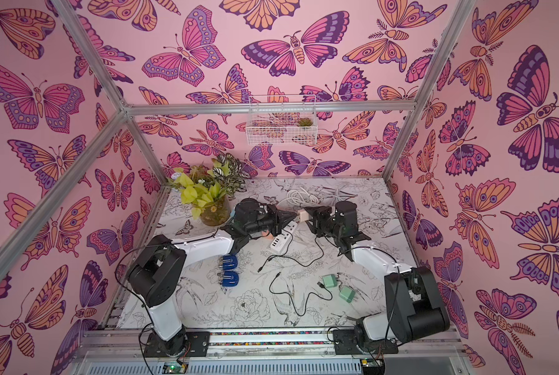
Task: Charge the electric shaver
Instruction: Insert the charging cable into the plug.
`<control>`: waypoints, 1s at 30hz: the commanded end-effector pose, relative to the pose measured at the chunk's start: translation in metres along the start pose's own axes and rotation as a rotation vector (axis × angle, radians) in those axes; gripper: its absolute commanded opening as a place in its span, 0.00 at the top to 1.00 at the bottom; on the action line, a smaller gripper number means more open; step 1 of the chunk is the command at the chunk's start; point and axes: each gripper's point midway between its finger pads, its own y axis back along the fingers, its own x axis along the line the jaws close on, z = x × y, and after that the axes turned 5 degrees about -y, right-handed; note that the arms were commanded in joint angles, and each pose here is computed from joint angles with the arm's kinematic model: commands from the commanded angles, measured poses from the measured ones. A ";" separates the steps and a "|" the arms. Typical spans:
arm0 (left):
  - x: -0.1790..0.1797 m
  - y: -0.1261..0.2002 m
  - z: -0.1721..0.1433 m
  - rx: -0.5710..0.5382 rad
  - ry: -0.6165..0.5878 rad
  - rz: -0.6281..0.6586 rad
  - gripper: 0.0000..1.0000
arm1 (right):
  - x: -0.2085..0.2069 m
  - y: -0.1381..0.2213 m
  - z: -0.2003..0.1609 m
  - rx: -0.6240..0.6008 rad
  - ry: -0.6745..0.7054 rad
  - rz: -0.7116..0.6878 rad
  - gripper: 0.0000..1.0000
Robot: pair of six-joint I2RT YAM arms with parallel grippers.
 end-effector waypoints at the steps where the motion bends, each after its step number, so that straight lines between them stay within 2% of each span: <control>1: 0.011 -0.011 -0.012 0.061 -0.010 0.029 1.00 | 0.039 0.005 -0.067 0.255 0.083 0.116 1.00; 7: 0.013 -0.011 -0.012 0.073 0.003 0.038 1.00 | 0.041 0.007 -0.076 0.293 0.105 0.086 1.00; 12: 0.009 -0.014 -0.014 0.083 -0.015 0.050 1.00 | 0.031 0.013 -0.075 0.272 0.116 0.044 1.00; 22: 0.008 -0.019 -0.014 0.039 -0.037 0.050 1.00 | 0.042 0.009 -0.095 0.298 0.129 0.092 1.00; 30: 0.001 -0.017 -0.010 -0.009 -0.052 0.020 1.00 | 0.039 0.011 -0.096 0.235 0.124 0.135 1.00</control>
